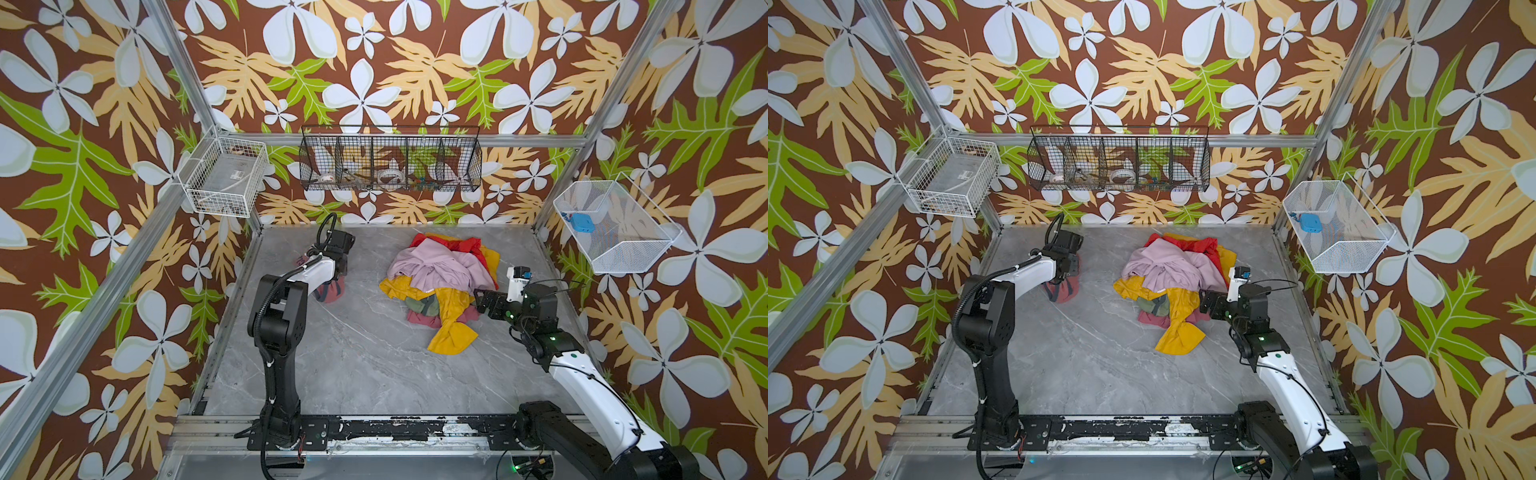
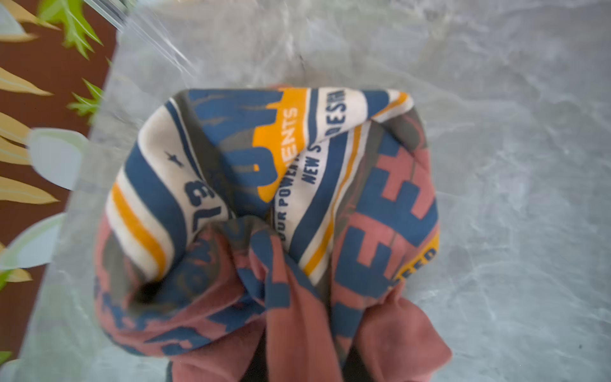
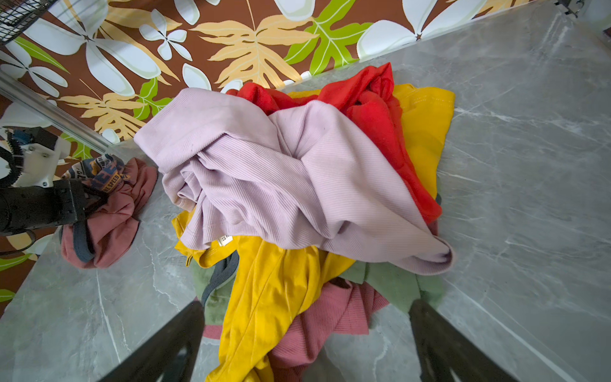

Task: Pick out a specific cloth from the pile

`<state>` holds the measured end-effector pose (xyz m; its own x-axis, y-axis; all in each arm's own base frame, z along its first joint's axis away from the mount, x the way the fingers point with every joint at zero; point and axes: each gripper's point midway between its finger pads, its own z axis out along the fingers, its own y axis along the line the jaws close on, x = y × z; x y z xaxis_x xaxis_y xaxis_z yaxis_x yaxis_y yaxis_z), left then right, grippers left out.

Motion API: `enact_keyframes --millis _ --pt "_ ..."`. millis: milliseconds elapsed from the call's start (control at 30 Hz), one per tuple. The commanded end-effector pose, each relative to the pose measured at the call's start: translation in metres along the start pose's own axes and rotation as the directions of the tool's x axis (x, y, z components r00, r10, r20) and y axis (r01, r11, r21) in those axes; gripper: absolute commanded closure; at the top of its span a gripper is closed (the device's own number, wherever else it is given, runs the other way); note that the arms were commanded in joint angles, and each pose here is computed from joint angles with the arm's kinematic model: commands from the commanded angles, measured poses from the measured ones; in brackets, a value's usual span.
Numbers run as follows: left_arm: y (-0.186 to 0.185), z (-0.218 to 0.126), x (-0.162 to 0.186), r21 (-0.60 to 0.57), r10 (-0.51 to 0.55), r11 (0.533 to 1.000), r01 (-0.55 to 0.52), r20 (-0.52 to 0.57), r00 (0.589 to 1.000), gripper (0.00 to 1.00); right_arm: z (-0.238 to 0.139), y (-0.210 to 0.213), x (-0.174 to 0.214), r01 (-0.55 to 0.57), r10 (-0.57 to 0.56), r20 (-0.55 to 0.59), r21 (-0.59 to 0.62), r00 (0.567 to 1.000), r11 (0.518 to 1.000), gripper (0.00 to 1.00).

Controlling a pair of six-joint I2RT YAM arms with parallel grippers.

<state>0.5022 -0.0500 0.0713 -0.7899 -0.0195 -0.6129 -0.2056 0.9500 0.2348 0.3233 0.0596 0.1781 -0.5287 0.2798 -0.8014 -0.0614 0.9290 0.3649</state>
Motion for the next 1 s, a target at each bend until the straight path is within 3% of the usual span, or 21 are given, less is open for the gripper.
enact_keyframes --millis 0,133,400,567,733,800,967 --pt "-0.011 0.006 0.013 0.055 -0.026 0.998 0.029 -0.046 0.999 1.00 -0.001 -0.004 0.000 0.013 -0.014 0.008 0.025 1.000 1.000 0.04" --pt "-0.023 0.012 0.024 0.114 -0.013 0.993 0.021 -0.071 0.997 0.99 -0.002 -0.007 0.000 0.020 -0.020 0.009 0.038 1.000 0.999 0.04" --pt "-0.036 0.009 0.029 0.198 0.005 0.980 0.013 -0.092 0.996 0.49 -0.005 -0.007 -0.002 0.032 -0.033 0.010 0.047 0.999 0.998 0.03" --pt "-0.042 0.004 0.032 0.243 0.018 0.970 0.004 -0.088 0.996 0.36 -0.006 -0.009 -0.008 0.040 -0.042 0.021 0.067 0.999 0.997 0.03" --pt "-0.028 -0.009 0.025 0.204 0.003 0.979 0.011 -0.065 0.998 0.22 -0.009 -0.008 -0.018 0.062 -0.066 0.039 0.081 0.997 0.995 0.02" --pt "-0.021 -0.018 0.019 0.187 -0.015 0.982 0.022 -0.041 0.999 0.01 -0.011 -0.011 -0.022 0.066 -0.072 0.049 0.106 0.996 0.992 0.02" --pt "-0.004 -0.041 0.006 0.166 -0.075 0.984 0.070 0.028 0.997 0.00 -0.019 -0.018 -0.036 0.076 -0.094 0.110 0.163 0.989 0.984 0.01"
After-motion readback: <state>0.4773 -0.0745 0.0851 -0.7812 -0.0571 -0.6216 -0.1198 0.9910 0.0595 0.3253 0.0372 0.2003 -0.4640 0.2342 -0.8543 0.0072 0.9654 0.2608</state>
